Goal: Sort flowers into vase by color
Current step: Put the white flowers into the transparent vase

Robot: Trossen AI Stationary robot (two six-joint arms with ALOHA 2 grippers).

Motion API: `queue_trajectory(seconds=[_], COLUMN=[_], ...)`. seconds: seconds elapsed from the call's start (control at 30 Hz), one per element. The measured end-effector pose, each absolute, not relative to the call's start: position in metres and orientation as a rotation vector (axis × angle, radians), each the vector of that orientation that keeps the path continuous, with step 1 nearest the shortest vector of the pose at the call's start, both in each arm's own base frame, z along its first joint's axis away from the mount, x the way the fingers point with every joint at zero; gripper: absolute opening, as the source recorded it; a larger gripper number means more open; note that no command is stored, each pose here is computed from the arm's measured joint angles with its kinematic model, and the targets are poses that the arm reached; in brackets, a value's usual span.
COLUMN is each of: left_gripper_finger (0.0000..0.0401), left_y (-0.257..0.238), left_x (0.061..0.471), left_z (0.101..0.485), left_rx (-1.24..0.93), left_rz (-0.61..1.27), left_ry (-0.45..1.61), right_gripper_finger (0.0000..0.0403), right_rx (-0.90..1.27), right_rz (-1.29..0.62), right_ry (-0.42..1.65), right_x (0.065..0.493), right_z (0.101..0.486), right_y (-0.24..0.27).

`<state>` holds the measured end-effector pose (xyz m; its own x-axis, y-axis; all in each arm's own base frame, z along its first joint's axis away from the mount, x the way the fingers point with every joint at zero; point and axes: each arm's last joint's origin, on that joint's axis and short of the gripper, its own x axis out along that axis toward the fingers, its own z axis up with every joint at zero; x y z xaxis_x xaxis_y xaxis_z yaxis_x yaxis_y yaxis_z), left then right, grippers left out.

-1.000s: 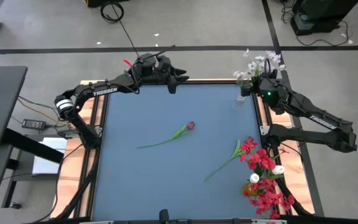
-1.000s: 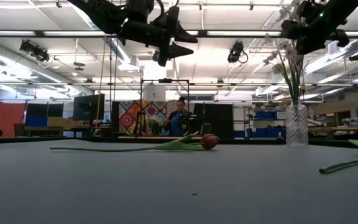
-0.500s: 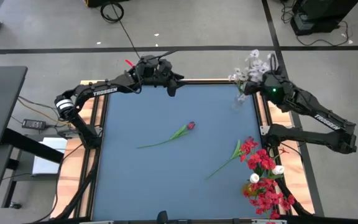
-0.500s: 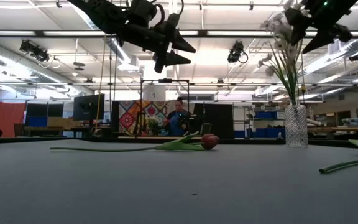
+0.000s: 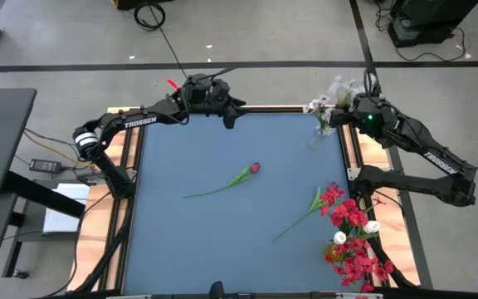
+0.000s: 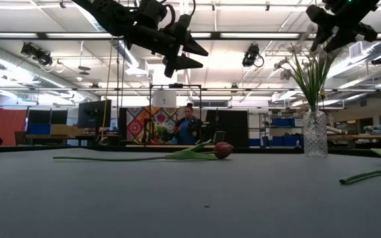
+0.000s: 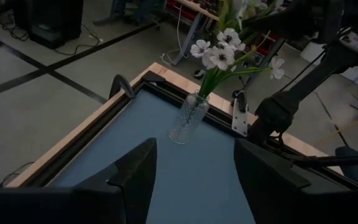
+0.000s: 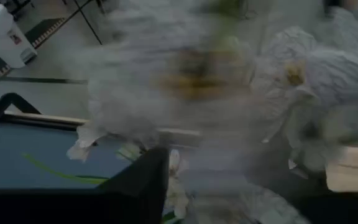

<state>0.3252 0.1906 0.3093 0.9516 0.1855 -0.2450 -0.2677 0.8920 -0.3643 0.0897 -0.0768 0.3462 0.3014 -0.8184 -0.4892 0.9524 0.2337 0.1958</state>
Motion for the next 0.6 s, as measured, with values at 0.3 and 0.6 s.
queue_trajectory(seconds=[0.3,0.6], left_gripper_finger=[0.022,0.022], left_y=[0.191,0.19], left_x=[0.325,0.325], left_z=[0.309,0.309], left_rx=[-0.406,-0.407], left_rz=[0.237,0.236], left_ry=[0.207,0.208], right_gripper_finger=[0.0048,0.0009], right_rx=[0.458,0.438], right_rz=[-1.174,-1.149], right_ry=[0.394,0.556], right_x=[0.097,0.116], right_z=[0.344,0.329], right_y=[-0.082,-0.101])
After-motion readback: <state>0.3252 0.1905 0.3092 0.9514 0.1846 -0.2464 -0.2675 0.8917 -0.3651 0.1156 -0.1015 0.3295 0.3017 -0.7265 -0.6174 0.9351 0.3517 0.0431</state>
